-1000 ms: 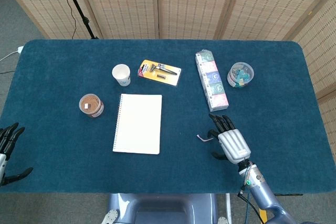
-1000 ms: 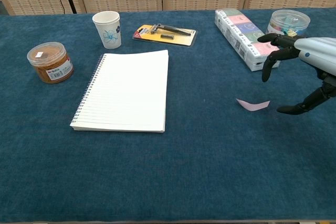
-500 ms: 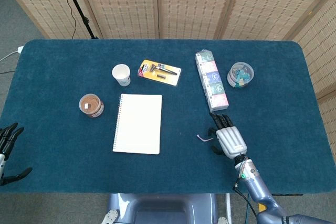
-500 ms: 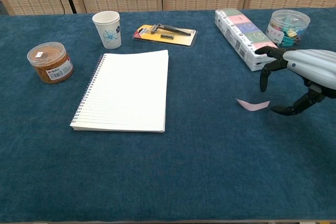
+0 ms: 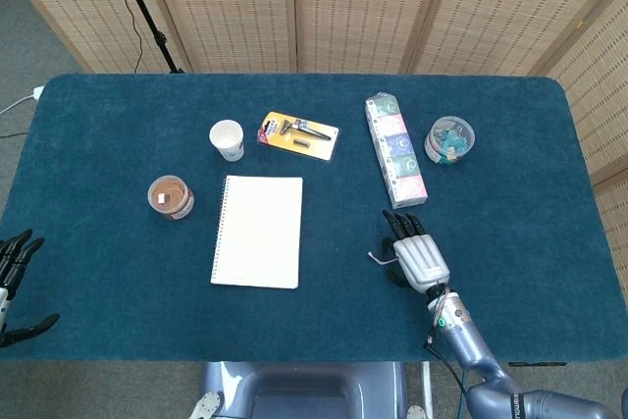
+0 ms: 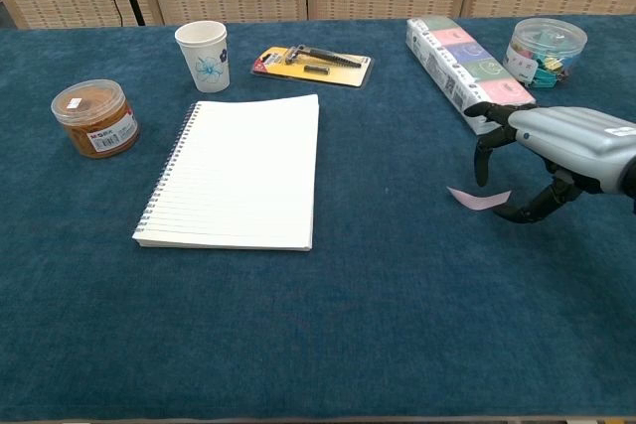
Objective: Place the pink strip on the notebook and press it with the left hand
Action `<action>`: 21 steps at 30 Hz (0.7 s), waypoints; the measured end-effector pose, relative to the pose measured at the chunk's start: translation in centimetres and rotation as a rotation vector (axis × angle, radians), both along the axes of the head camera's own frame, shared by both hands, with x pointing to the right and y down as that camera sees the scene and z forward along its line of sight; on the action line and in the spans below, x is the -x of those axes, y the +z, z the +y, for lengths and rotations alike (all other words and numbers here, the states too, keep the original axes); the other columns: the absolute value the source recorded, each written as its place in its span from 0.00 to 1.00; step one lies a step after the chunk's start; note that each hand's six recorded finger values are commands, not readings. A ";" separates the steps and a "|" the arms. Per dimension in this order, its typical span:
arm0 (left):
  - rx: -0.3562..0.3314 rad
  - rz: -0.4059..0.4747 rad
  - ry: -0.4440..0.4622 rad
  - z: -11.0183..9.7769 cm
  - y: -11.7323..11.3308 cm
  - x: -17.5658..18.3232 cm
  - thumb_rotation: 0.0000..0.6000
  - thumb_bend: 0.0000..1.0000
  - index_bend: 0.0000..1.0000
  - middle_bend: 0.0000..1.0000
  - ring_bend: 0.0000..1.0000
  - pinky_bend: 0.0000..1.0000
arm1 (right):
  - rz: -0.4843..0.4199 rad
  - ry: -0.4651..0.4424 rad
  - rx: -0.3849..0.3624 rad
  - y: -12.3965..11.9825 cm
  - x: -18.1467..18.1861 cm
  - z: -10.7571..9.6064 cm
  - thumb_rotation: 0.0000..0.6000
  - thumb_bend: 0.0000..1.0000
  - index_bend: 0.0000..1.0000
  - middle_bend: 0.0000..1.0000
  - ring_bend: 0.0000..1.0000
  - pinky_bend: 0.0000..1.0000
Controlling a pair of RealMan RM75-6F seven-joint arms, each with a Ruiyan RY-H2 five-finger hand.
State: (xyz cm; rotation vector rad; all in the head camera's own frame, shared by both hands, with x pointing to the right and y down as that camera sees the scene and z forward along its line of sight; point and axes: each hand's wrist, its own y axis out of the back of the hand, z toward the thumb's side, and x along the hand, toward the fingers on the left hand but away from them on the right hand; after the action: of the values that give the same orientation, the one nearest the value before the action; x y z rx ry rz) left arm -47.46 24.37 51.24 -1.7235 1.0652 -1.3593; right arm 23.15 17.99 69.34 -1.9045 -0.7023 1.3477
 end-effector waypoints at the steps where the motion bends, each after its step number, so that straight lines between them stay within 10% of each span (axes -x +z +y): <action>1: 0.001 -0.001 0.000 0.0 0.0 0.0 1.00 0.00 0.00 0.00 0.00 0.00 | 0.003 0.002 0.001 0.1 -0.1 -0.1 1.00 0.39 0.47 0.00 0.00 0.00; 21: 0.008 -0.003 -0.001 -0.1 0.1 0.0 1.00 0.00 0.00 0.00 0.00 0.00 | 0.029 0.026 0.022 1.4 -0.5 -0.5 1.00 0.42 0.51 0.00 0.00 0.00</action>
State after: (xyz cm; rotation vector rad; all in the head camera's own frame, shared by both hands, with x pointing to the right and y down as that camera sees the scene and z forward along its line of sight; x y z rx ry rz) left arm -47.41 24.28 51.38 -1.7268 1.0605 -1.3685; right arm 23.64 17.47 70.77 -1.8953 -0.7024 1.4023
